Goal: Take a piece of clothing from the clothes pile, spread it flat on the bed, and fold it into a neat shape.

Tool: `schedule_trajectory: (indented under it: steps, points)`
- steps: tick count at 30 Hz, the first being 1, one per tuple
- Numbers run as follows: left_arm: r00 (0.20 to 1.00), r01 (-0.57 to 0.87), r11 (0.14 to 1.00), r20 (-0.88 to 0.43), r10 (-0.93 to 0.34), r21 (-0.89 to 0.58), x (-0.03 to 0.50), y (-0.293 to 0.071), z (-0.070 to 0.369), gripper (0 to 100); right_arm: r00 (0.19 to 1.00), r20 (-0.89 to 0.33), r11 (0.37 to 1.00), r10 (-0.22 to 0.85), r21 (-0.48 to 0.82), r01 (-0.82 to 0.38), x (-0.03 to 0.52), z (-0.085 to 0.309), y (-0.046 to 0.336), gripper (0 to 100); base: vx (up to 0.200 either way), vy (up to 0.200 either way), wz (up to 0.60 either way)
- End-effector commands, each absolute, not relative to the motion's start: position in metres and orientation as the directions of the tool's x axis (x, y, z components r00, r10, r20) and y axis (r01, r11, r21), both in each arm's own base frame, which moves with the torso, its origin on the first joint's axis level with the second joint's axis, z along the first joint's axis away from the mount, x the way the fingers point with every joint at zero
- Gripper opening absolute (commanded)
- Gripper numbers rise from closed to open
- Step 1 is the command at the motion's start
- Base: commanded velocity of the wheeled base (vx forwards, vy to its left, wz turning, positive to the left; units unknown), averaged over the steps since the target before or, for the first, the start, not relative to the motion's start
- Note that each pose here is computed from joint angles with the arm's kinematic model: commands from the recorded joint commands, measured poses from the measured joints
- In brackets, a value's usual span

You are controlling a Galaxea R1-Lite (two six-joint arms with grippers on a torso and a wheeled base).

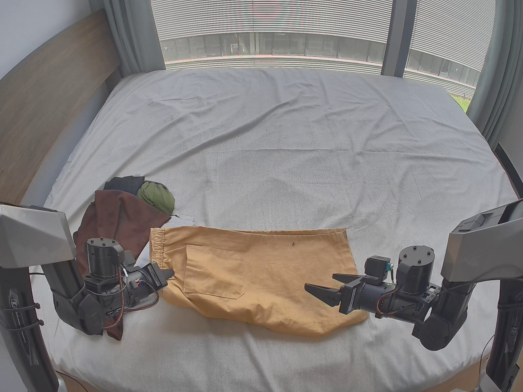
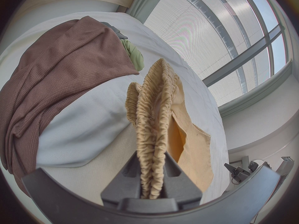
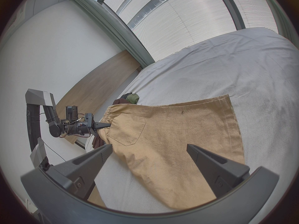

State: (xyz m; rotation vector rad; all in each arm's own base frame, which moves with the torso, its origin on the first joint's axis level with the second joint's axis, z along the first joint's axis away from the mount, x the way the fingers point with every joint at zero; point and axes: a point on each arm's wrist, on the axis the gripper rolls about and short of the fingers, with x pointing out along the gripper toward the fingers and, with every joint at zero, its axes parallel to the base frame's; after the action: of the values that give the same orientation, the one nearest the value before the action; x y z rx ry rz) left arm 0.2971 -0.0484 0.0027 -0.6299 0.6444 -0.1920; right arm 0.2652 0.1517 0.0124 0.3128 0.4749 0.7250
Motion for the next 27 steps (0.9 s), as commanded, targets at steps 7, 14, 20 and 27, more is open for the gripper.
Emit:
schedule_trajectory:
  steps: [7,14,20,27]
  points:
    - [0.779,0.039,0.794,-0.479,-0.404,-0.606,0.296,-0.068,0.009,0,0.655,-0.306,0.714,0.691,0.431,-0.552,0.266,0.013,0.15,100,0.0,0.0,0.0]
    - [0.764,0.135,0.784,-0.44,-0.472,-0.606,0.295,-0.099,0.019,0,0.664,-0.297,0.717,0.686,0.427,-0.55,0.267,0.016,0.147,100,0.0,0.0,0.0]
    - [0.767,0.206,0.774,-0.393,-0.508,-0.599,0.299,-0.127,0.028,0,0.696,-0.274,0.735,0.663,0.412,-0.538,0.271,0.024,0.137,100,0.0,0.0,0.0]
    - [0.747,0.256,0.764,-0.381,-0.545,-0.592,0.3,-0.154,0.033,0,0.752,-0.235,0.772,0.615,0.374,-0.514,0.28,0.036,0.116,100,0.0,0.0,0.0]
